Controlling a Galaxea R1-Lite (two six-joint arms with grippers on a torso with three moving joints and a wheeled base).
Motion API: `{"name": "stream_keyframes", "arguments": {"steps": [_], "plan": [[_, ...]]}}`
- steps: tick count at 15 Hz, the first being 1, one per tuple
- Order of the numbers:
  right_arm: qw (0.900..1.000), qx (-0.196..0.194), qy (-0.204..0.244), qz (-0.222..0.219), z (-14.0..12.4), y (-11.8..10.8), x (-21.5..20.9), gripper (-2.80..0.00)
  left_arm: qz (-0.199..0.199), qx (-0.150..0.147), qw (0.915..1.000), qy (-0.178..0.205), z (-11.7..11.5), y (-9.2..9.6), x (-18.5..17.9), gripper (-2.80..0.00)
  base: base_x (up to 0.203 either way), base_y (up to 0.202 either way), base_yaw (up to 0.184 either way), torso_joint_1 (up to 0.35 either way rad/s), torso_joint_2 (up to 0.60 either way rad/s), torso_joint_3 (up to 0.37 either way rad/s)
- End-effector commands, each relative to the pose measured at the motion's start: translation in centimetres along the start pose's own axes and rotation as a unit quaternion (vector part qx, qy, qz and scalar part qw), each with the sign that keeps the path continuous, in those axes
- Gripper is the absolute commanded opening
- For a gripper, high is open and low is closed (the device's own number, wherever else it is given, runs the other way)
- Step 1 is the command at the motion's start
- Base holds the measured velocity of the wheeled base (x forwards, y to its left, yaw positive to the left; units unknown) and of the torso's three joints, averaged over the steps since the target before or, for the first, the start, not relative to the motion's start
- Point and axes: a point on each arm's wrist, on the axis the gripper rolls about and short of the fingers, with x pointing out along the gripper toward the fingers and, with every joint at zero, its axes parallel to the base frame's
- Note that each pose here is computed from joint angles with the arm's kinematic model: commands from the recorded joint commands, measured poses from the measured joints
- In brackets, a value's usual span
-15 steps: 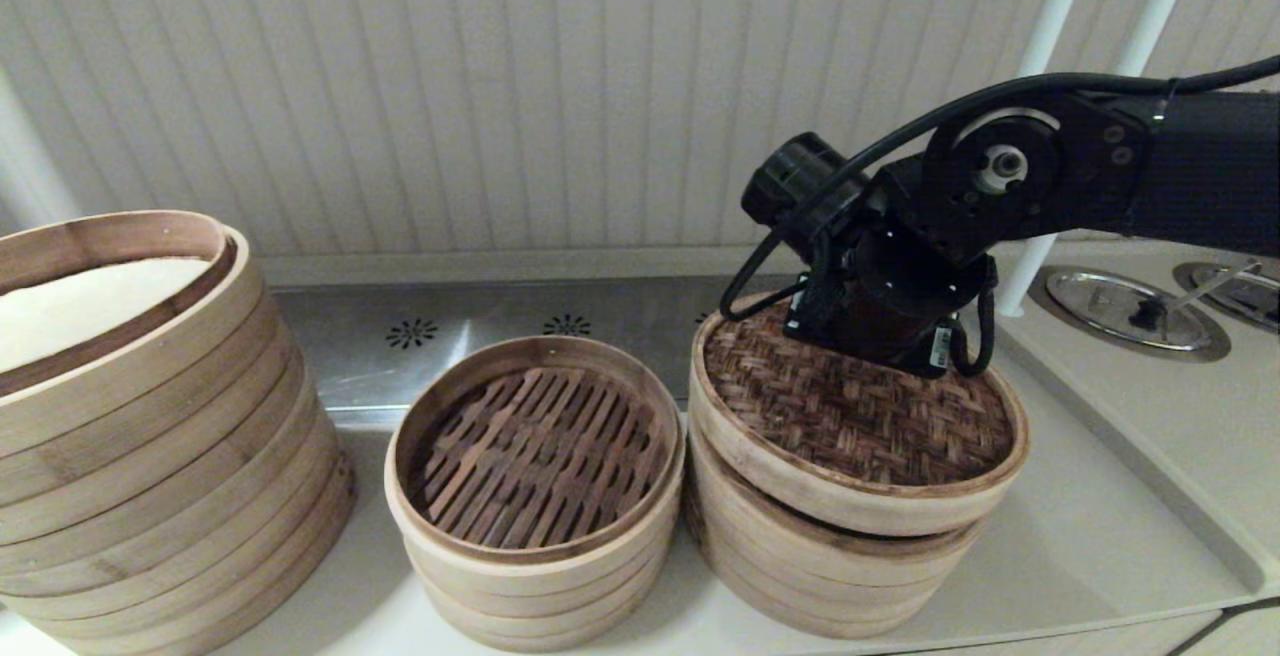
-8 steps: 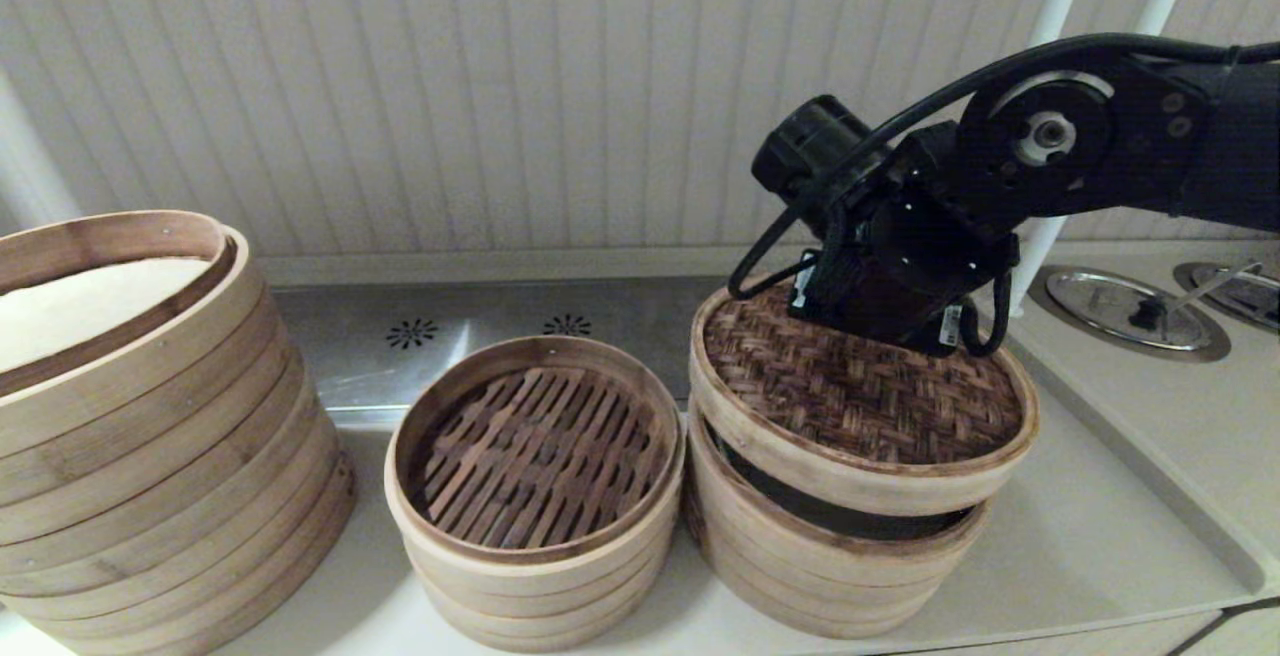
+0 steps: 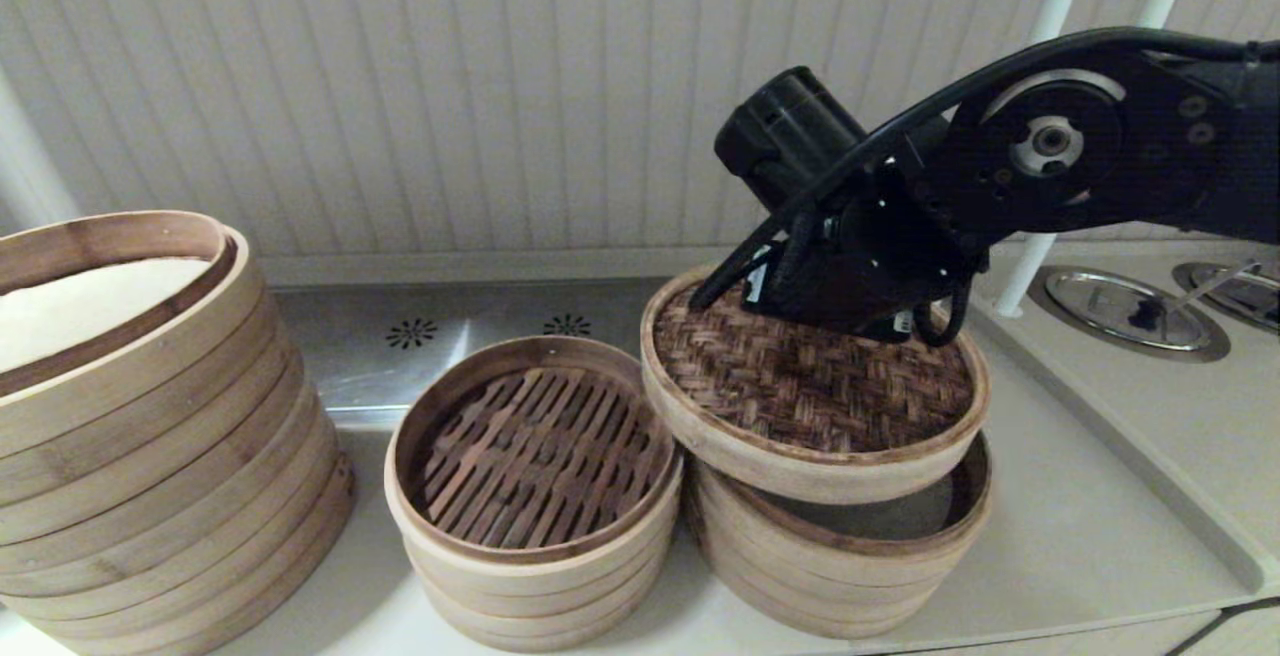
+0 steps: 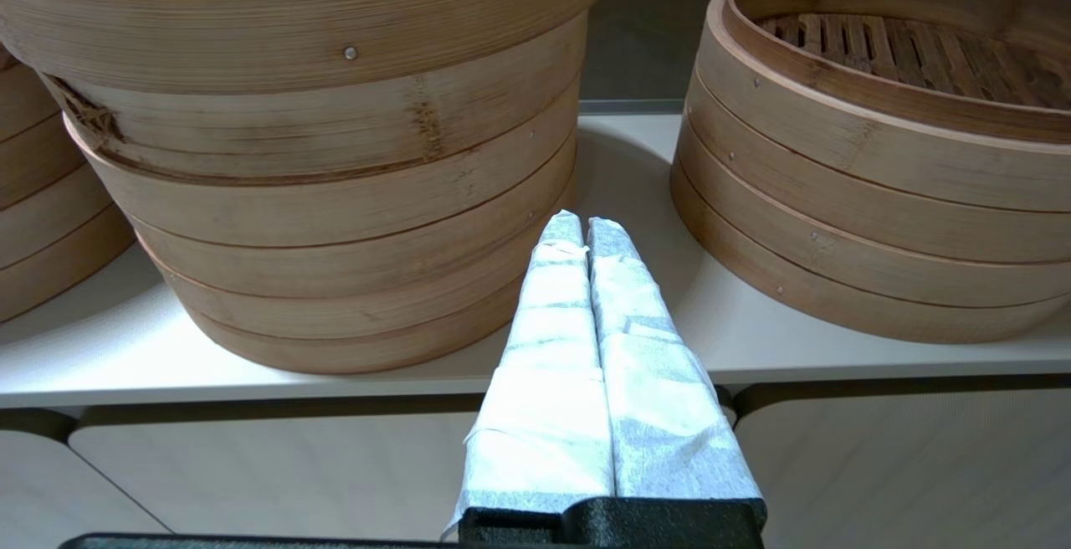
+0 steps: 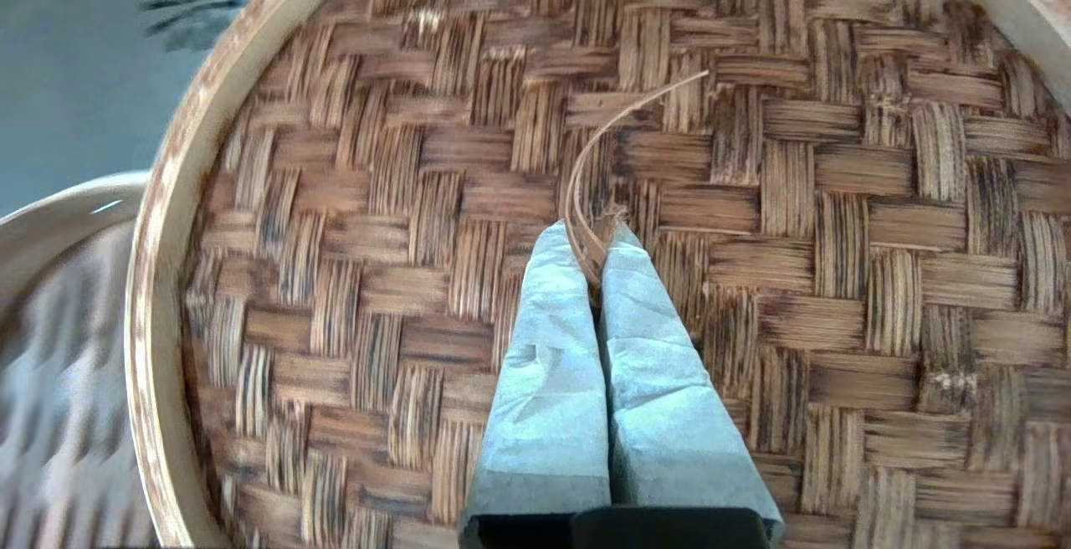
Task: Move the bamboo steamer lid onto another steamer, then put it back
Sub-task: Put the steamer
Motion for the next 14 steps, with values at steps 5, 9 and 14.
{"name": "stream_keyframes", "arguments": {"steps": [5,9,14], "plan": [[0.996,-0.063,-0.024,0.052,-1.3,2.9,0.5,-2.8,0.0,0.0,1.0,0.001,0.0,0.0,0.0,-2.8,0.0,0.0,0.0,0.0,0.0,0.0],[0.991,-0.099,-0.032,0.087,-2.8,5.1,0.8,-2.8,0.0,0.0,1.0,0.001,0.0,0.0,0.0,-2.8,0.0,0.0,0.0,0.0,0.0,0.0],[0.98,-0.11,-0.047,0.156,-3.0,6.9,0.5,-2.8,0.0,0.0,1.0,0.001,0.0,0.0,0.0,-2.8,0.0,0.0,0.0,0.0,0.0,0.0]]}}
